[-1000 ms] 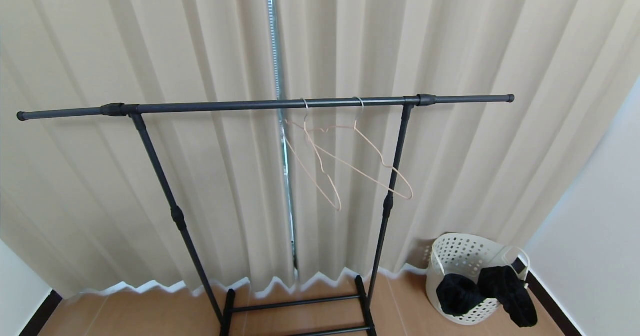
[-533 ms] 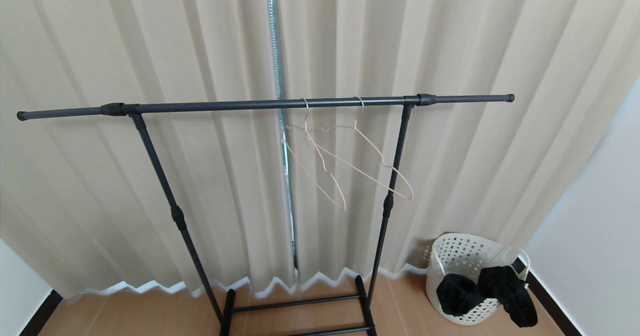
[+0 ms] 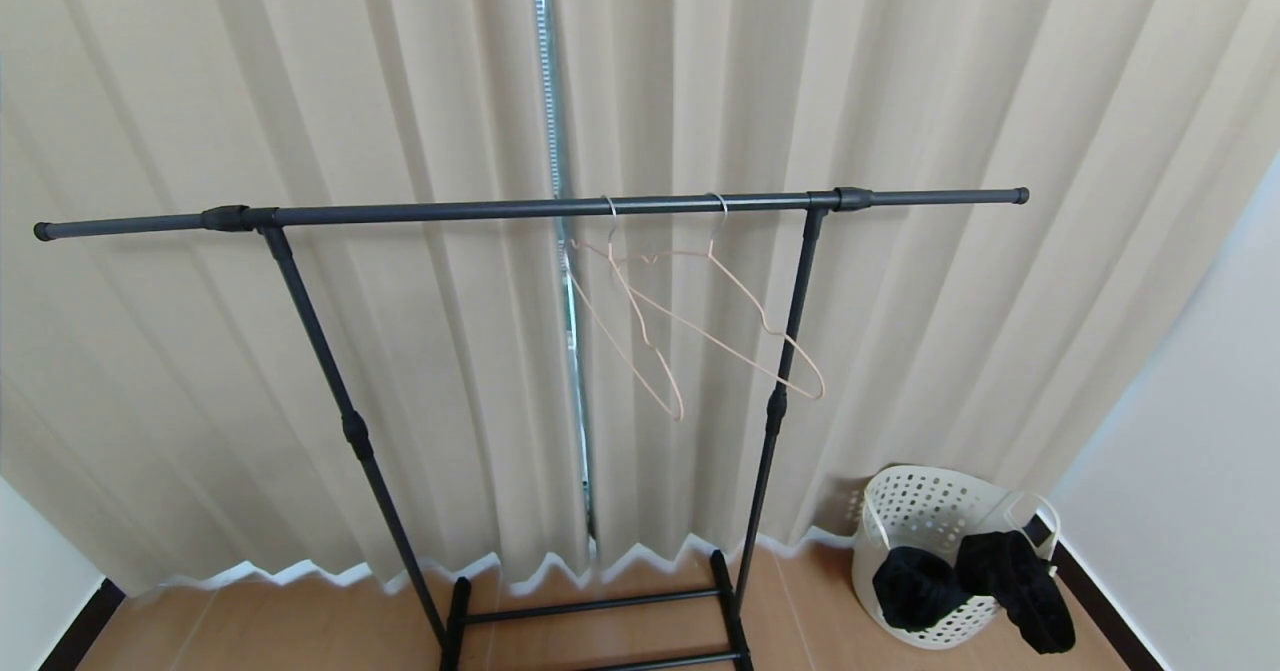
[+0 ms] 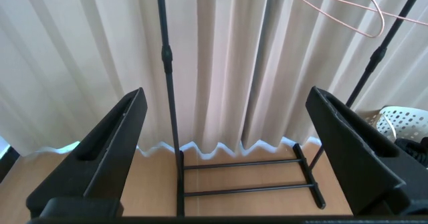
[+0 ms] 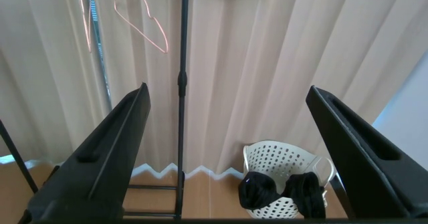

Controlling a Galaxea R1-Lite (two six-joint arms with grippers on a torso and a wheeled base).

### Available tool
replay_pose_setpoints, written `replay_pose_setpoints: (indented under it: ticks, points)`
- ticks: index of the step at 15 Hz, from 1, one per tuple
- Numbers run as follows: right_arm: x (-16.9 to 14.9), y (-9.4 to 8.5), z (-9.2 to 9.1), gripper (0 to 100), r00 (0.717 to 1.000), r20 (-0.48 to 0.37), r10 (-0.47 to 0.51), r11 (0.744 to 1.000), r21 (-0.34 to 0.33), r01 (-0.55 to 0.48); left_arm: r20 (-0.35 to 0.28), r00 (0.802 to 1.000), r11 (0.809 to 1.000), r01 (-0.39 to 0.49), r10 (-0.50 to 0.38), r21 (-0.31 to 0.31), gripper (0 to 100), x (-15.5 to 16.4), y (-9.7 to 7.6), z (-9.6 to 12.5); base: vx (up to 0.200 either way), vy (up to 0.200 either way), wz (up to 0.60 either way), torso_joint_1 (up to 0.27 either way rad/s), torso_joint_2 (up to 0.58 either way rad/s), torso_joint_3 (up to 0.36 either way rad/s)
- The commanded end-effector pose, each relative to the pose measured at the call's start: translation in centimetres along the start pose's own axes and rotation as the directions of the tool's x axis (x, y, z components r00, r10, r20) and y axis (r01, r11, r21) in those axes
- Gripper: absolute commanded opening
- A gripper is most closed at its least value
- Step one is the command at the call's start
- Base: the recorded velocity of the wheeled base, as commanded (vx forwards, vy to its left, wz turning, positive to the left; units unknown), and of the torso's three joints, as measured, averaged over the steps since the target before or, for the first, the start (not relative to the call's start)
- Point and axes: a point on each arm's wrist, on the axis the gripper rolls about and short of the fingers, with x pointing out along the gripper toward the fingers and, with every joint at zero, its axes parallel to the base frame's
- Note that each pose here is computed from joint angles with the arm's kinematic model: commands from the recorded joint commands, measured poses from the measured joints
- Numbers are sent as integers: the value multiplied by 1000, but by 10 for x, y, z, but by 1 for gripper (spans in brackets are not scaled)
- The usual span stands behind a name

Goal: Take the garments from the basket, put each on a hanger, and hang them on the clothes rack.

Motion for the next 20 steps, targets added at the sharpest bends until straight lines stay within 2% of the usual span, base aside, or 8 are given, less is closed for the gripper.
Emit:
replay_pose_setpoints:
  ticks: [1,4,20]
  points:
    - [0,0,0,100,1000,0,1,1000,0,-1,0,1000,1000,0,0,-3,100,0,0,1,0,0,0,0,0,0]
    - [0,0,0,100,1000,0,0,1000,0,0,0,1000,1000,2,-2,-3,100,0,0,1,0,0,0,-43,98,51]
    - [0,0,0,100,1000,0,0,1000,0,0,0,1000,1000,7,-7,-7,100,0,0,1,0,0,0,-156,364,205]
